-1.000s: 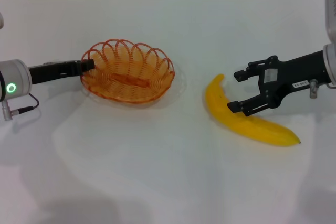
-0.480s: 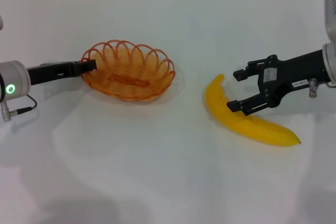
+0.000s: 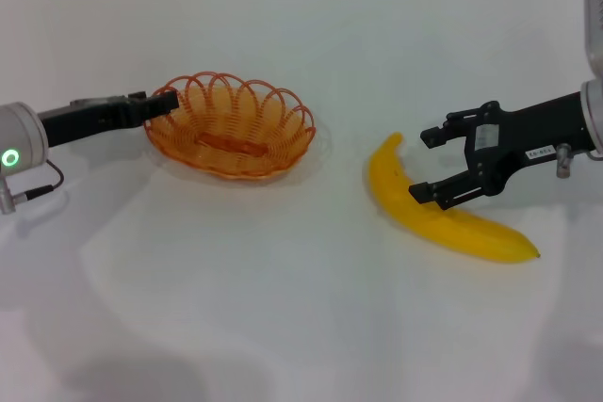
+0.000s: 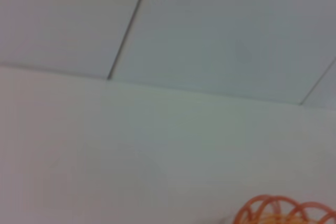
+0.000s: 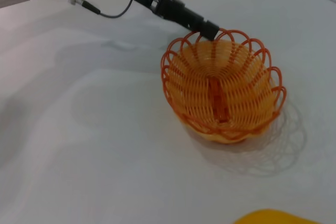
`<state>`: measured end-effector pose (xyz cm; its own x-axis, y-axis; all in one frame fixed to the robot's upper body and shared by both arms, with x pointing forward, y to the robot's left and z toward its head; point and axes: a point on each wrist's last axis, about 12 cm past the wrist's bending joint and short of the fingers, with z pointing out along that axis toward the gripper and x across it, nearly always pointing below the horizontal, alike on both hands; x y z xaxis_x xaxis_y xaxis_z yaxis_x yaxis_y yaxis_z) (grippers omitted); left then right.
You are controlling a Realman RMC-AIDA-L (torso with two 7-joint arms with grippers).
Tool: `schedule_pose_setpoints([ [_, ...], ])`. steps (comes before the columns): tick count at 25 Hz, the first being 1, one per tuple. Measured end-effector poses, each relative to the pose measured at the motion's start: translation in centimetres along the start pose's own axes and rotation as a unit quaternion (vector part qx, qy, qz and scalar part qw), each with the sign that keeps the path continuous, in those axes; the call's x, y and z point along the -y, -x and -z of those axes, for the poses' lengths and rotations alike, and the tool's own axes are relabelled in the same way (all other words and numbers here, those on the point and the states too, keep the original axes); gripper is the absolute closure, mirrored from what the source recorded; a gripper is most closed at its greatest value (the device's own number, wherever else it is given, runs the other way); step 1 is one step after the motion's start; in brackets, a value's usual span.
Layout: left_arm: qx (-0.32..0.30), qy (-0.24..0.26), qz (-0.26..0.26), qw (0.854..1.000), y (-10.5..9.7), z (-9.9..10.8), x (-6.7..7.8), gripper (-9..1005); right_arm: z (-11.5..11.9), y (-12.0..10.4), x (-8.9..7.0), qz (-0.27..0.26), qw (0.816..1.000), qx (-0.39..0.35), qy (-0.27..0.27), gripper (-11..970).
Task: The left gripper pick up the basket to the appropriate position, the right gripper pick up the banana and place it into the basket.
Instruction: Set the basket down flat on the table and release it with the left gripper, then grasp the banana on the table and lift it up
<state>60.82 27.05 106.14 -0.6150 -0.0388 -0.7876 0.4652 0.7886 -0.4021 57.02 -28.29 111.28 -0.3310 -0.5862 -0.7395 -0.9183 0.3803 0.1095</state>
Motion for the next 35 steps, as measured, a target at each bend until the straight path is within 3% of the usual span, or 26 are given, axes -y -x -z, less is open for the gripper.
schedule_pose_setpoints([
  [8, 0.027, -0.014, -0.04, 0.999, 1.2, 1.5, -0.2, 413, 0.0, 0.1, 0.0, 0.0, 1.0, 0.001, 0.0, 69],
  [15, 0.033, -0.032, -0.128, 0.991, 0.9, 3.3, -0.3, 406, 0.0, 0.2, 0.2, 0.001, 1.0, 0.01, -0.007, 70],
  [25, 0.041, -0.063, -0.242, 0.967, -2.5, 6.3, -0.4, 407, 0.2, 0.9, 0.2, 0.008, 0.999, 0.048, -0.015, 70],
  [35, 0.059, -0.085, -0.254, 0.962, -5.7, 8.5, -0.2, 407, 0.0, 1.0, 0.6, -0.001, 0.998, 0.048, -0.034, 70],
])
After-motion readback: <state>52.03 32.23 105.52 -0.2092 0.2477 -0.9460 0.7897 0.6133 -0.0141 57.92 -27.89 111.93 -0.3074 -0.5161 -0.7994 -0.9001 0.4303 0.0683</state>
